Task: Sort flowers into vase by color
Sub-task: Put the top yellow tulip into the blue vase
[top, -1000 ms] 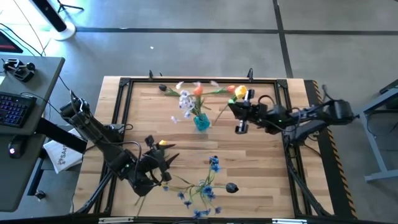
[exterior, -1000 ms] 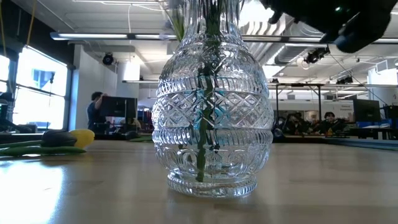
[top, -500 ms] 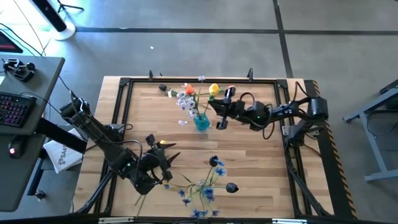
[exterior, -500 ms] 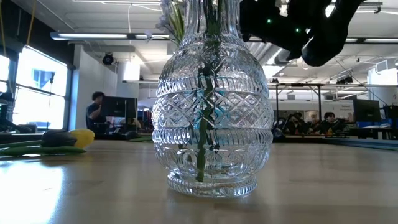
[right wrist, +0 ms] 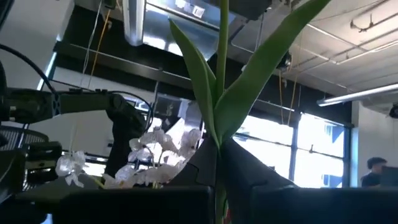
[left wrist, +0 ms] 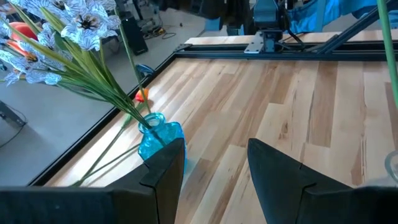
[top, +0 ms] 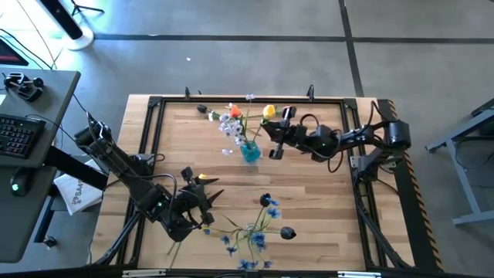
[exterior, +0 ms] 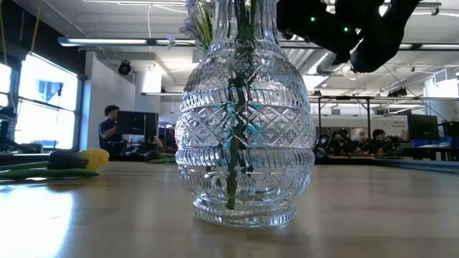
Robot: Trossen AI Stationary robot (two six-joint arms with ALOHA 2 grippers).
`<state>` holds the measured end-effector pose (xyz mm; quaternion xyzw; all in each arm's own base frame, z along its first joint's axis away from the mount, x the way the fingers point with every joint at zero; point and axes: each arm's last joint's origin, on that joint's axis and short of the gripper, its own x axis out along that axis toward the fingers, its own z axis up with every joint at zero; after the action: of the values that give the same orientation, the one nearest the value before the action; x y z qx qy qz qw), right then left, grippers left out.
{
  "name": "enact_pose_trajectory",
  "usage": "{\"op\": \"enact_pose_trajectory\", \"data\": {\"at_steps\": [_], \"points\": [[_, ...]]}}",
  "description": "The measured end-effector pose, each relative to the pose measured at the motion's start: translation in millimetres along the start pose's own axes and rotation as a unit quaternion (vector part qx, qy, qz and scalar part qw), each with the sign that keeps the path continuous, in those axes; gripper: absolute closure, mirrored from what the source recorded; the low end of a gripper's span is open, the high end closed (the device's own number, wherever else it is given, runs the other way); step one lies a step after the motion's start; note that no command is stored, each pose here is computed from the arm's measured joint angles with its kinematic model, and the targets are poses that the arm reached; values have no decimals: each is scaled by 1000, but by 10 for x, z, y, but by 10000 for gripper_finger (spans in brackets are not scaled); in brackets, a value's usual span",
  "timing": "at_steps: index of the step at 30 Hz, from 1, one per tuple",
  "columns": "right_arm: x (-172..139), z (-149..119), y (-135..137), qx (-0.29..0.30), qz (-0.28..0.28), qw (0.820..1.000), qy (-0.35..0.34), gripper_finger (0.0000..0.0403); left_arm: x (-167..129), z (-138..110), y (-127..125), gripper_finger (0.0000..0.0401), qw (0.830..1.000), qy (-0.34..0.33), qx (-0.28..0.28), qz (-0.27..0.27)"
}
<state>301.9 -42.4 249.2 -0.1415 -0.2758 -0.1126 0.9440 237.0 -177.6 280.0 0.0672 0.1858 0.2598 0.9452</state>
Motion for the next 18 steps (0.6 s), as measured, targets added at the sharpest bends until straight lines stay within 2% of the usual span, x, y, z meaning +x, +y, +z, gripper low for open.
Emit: {"op": "enact_pose_trajectory", "data": {"at_steps": [3, 9, 13, 18], "points": [[1, -11, -15, -5, -1, 1000, 6, 400, 0, 0, 0, 235, 1000, 0, 0, 0], [-16, -186, -16, -4, 15, 996, 93, 400, 0, 1, -1, 235, 1000, 0, -1, 0], [-27, -237, -2, 2, 20, 993, 120, 397, 0, 2, -2, 235, 1000, -1, -2, 0], [-40, -283, -4, 23, 4, 989, 148, 350, 0, 2, -2, 235, 1000, -1, -2, 0]]}}
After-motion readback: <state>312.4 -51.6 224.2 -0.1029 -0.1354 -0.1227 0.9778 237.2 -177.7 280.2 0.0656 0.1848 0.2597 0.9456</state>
